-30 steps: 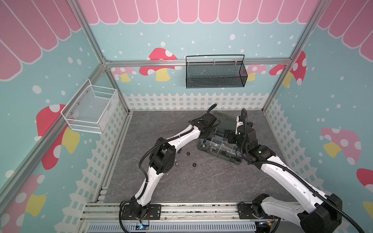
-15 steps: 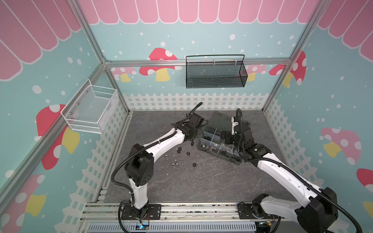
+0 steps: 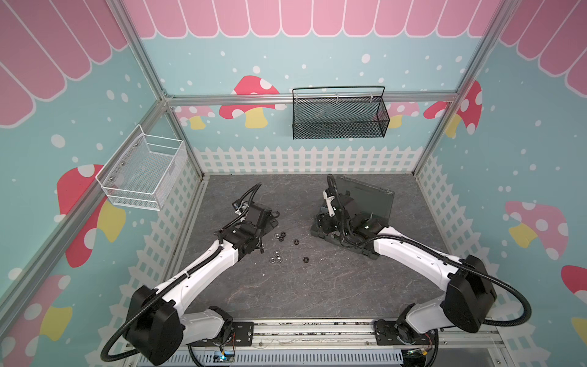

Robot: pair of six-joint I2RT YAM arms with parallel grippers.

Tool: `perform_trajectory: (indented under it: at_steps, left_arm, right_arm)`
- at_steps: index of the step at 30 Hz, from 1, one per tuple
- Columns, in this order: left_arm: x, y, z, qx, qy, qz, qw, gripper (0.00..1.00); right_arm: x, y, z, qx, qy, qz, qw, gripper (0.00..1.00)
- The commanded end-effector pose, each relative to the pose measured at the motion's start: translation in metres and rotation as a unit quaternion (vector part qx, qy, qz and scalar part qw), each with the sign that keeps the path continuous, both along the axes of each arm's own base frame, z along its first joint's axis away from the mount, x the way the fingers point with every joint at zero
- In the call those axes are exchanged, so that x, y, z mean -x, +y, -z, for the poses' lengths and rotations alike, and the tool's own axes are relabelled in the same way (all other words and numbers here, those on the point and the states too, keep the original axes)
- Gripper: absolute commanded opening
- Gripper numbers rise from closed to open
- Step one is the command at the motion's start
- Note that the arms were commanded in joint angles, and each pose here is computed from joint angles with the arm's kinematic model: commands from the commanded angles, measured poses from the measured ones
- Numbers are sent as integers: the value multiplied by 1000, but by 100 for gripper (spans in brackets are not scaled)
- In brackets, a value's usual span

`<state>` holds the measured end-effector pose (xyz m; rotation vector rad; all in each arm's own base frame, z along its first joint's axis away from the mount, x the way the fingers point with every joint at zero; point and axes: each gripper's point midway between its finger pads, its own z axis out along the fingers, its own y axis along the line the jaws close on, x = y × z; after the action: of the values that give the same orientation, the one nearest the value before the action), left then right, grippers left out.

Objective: Sort the screws and nuts into containers
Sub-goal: Pick up the nut from the center of the table.

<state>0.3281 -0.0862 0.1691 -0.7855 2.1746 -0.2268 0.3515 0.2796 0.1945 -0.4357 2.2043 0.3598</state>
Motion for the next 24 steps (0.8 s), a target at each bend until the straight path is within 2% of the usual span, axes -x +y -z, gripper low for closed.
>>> perform_trajectory:
  at_steps: [1, 5, 11, 18, 24]
  left_arm:
    - [17, 38, 7, 14, -22, -88, 996, 100]
    - [37, 70, 24, 33, -19, -135, 990, 100]
    - [52, 96, 42, 28, 3, -169, 985, 100]
    - [54, 100, 55, 22, 31, -175, 984, 100]
    - [54, 98, 59, 24, 38, -173, 984, 100]
  right_arm:
    - [5, 36, 11, -1, 25, -56, 998, 75]
    - [6, 69, 37, 22, 65, -101, 993, 65]
    - [3, 110, 75, 71, 104, -158, 979, 60]
    - [-2, 151, 106, 120, 129, -209, 962, 53]
    - [-6, 169, 123, 138, 135, -228, 954, 46]
